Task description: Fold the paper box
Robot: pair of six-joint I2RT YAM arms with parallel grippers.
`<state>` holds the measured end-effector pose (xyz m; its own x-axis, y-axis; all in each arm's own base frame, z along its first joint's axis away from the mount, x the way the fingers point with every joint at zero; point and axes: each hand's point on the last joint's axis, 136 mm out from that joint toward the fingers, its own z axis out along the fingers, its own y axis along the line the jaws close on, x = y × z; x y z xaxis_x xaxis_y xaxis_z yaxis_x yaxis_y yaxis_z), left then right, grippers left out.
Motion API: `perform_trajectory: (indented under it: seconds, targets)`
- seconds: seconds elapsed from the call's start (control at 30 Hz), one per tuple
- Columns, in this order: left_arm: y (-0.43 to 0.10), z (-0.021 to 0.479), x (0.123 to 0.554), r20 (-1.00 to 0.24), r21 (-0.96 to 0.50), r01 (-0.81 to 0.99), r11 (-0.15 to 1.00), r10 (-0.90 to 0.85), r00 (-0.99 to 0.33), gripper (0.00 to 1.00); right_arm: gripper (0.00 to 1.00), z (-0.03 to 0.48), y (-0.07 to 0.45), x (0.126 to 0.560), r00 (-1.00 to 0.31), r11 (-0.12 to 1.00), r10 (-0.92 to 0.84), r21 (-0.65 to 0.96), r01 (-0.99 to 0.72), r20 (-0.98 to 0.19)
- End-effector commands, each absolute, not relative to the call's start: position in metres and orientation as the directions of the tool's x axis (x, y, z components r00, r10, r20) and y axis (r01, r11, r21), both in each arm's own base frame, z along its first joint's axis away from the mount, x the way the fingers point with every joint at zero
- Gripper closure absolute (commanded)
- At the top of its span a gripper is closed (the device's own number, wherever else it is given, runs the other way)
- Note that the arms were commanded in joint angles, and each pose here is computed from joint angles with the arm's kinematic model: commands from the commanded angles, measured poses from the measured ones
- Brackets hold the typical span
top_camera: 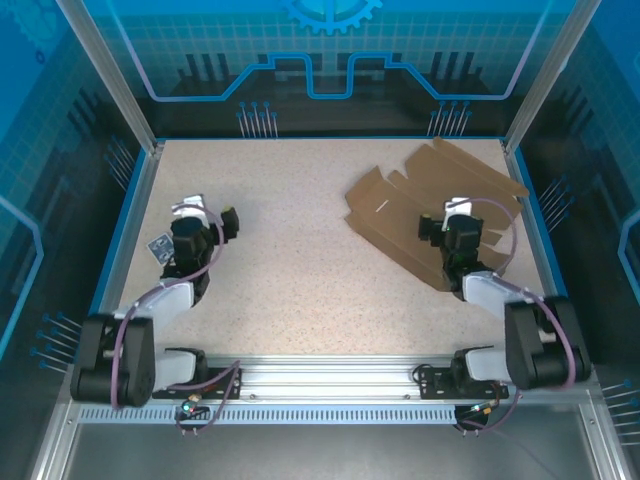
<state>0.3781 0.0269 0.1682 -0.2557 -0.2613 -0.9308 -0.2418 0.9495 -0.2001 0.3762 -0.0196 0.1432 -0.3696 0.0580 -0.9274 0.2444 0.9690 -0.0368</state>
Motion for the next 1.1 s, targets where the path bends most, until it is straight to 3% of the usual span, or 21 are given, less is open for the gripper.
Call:
perform_trajectory:
  seconds: [0.0,0.1,0.2,0.33,0.43,0.63,1.07]
  targets:
    - [0.034,0.166,0.361,-0.814,-0.363,-0.386,0.848,-0.49,-0.311,0.01,0.0,0.166,-0.06,0.342,-0.304,0.853,0.322,0.136,0.504,-0.897]
    - [-0.012,0.175,0.37,-0.689,-0.587,-0.224,0.778,-0.626,-0.366,0.01,0.0,0.178,-0.046,0.335,-0.276,0.835,0.452,0.293,0.466,-0.848]
    - [-0.069,0.178,0.378,-0.583,-0.727,-0.068,0.683,-0.667,-0.464,0.01,0.0,0.18,0.02,0.351,-0.395,0.88,0.474,0.418,0.223,-0.787]
    - [-0.158,0.163,0.384,-0.563,-0.697,0.058,0.714,-0.496,-0.661,0.02,0.0,0.15,0.103,0.359,-0.693,0.962,0.183,0.273,-0.021,-0.698]
    - [-0.223,0.142,0.384,-0.546,-0.652,0.147,0.743,-0.327,-0.772,0.06,0.05,0.127,0.128,0.366,-0.797,0.976,-0.014,0.165,-0.141,-0.604]
    - [-0.292,0.107,0.396,-0.493,-0.646,0.219,0.731,-0.18,-0.851,0.15,0.07,0.112,0.132,0.379,-0.816,0.962,0.024,0.236,-0.139,-0.578]
    - [-0.323,0.053,0.43,-0.443,-0.621,0.229,0.749,-0.094,-0.892,0.35,0.07,0.098,0.111,0.372,-0.824,0.98,0.047,0.185,-0.07,-0.564]
